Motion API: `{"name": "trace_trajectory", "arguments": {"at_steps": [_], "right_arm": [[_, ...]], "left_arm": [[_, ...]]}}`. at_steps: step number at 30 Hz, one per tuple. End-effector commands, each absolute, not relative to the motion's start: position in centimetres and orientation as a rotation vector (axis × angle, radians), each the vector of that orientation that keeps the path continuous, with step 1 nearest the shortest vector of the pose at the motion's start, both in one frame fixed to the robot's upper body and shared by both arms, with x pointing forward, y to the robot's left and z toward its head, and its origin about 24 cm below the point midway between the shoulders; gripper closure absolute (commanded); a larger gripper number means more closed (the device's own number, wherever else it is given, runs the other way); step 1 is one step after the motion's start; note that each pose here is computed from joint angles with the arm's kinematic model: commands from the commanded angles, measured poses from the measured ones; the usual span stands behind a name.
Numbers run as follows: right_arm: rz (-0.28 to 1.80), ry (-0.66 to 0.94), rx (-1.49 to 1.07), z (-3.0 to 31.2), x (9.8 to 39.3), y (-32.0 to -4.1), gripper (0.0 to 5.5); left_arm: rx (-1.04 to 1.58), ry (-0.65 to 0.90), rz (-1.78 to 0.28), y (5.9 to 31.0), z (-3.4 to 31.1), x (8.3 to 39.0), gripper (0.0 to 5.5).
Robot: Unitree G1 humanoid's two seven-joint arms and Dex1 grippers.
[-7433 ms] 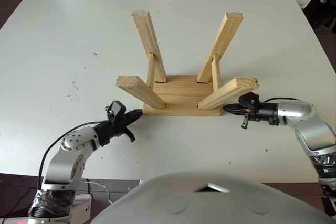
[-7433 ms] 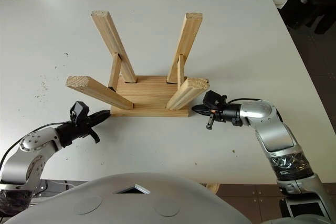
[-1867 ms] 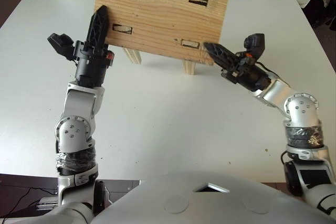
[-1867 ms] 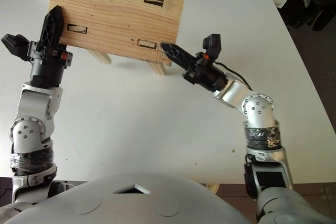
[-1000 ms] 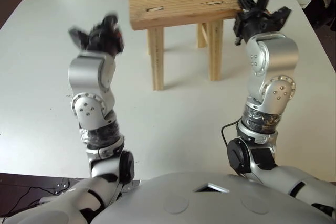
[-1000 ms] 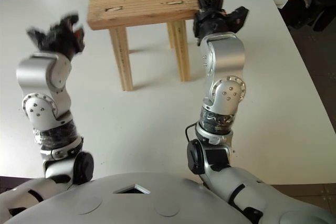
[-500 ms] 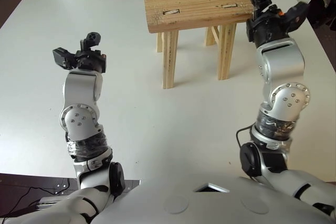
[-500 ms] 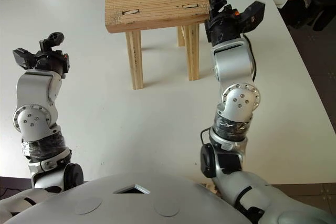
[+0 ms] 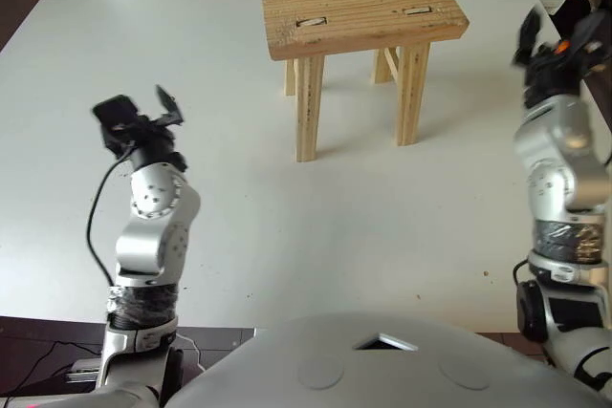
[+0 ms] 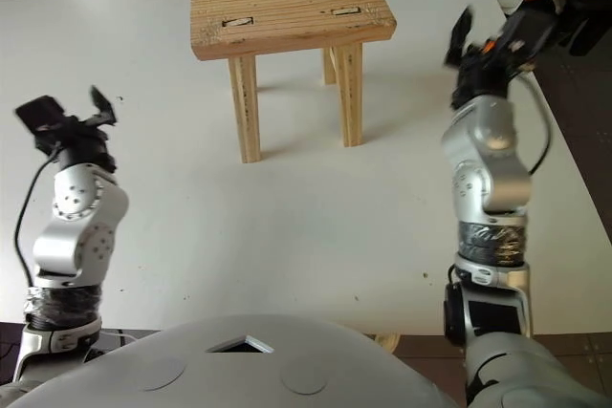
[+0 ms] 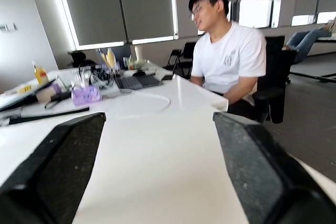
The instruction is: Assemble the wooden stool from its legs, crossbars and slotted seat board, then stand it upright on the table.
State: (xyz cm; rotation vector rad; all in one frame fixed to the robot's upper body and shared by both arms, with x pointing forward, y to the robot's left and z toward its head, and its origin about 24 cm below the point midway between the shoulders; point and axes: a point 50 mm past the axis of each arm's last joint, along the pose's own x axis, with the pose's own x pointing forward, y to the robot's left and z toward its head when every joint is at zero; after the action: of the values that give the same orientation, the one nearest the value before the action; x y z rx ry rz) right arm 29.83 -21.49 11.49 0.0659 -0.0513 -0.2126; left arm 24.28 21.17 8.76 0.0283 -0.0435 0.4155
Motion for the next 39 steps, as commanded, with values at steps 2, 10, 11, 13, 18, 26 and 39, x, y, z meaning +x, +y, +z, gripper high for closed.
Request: {"name": "trace_trajectory", "arguments": {"at_steps": [2,10,11,13,18,26,39], "right_arm": [[-0.102,0.013,-0.020,8.7,30.7,-18.7,1.71],[0.007,0.077,0.095,7.9,27.1,-14.4,1.71],[0.014,0.089,0.111,7.7,26.7,-13.7,1.71],[0.004,0.107,0.131,7.2,26.0,-13.0,1.71],[-0.152,0.058,0.159,7.2,25.6,-14.2,1.71],[-0.446,0.049,0.175,7.0,27.0,-15.6,1.71],[-0.485,0.017,0.054,8.6,31.4,-16.2,1.71]], "left_arm": [[0.019,-0.018,0.321,17.9,6.3,25.8,1.18],[0.033,-0.042,0.327,19.3,6.5,25.2,1.18],[0.039,-0.036,0.340,19.9,6.5,25.0,1.18],[0.043,-0.032,0.343,20.6,6.7,24.9,1.18],[0.029,-0.049,0.325,21.6,7.6,25.8,1.18],[0.046,-0.028,0.313,22.4,9.6,29.2,1.18],[-0.021,0.021,0.400,17.1,9.2,31.0,1.18]]}}
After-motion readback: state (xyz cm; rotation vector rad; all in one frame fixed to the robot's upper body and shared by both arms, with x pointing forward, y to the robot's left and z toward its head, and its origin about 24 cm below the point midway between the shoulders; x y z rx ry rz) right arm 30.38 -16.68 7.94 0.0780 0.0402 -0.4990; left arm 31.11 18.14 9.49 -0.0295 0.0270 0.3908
